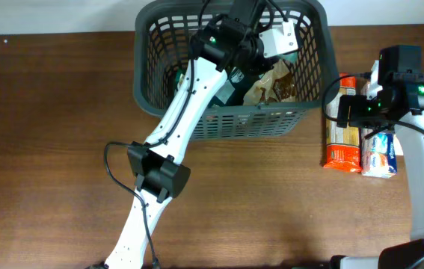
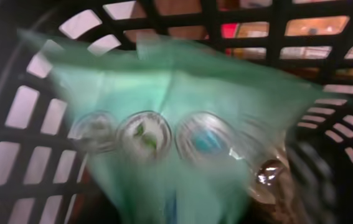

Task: Pack container
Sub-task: 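Lift the mint-green bar and carry it over the basket, then release the bar into the basket and retract left arm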

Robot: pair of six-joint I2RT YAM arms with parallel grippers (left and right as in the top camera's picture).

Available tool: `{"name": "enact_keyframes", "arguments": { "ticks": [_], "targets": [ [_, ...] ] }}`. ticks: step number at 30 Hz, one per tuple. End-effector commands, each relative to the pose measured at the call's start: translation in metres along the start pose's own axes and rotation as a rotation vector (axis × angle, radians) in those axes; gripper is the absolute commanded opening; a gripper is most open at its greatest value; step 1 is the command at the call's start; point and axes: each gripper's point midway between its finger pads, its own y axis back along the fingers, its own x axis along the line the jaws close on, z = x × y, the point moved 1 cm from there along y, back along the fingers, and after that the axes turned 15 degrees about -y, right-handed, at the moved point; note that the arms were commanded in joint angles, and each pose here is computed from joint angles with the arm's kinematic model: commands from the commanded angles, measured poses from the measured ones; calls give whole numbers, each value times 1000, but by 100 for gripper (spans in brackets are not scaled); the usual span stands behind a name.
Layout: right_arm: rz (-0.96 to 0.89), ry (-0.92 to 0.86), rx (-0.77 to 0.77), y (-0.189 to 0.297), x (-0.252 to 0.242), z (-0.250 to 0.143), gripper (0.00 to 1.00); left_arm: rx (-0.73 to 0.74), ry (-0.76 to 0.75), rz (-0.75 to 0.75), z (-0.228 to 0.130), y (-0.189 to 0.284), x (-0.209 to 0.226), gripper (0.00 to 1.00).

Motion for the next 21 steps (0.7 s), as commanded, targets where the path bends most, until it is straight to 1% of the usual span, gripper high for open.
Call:
{"name": "enact_keyframes", "arguments": {
  "ticks": [1, 5, 9, 15, 18, 21],
  "targets": [
    [-11, -9, -21, 4, -2, 6, 99, 38, 12, 36, -6, 3, 7, 55],
    [-11, -9, -21, 4, -2, 6, 99, 81, 82, 44, -9, 15, 7, 57],
    [-11, -9, -21, 4, -2, 6, 99, 127, 106, 74, -7, 46, 11, 60],
    [-11, -9, -21, 4, -2, 6, 99, 289, 129, 193, -15, 129, 22, 62],
    [-11, -9, -21, 4, -2, 6, 99, 322, 150, 224, -16, 170, 21, 63],
    [-11, -9, -21, 4, -2, 6, 99, 341, 210, 265, -23, 213, 21, 64]
  ]
}}
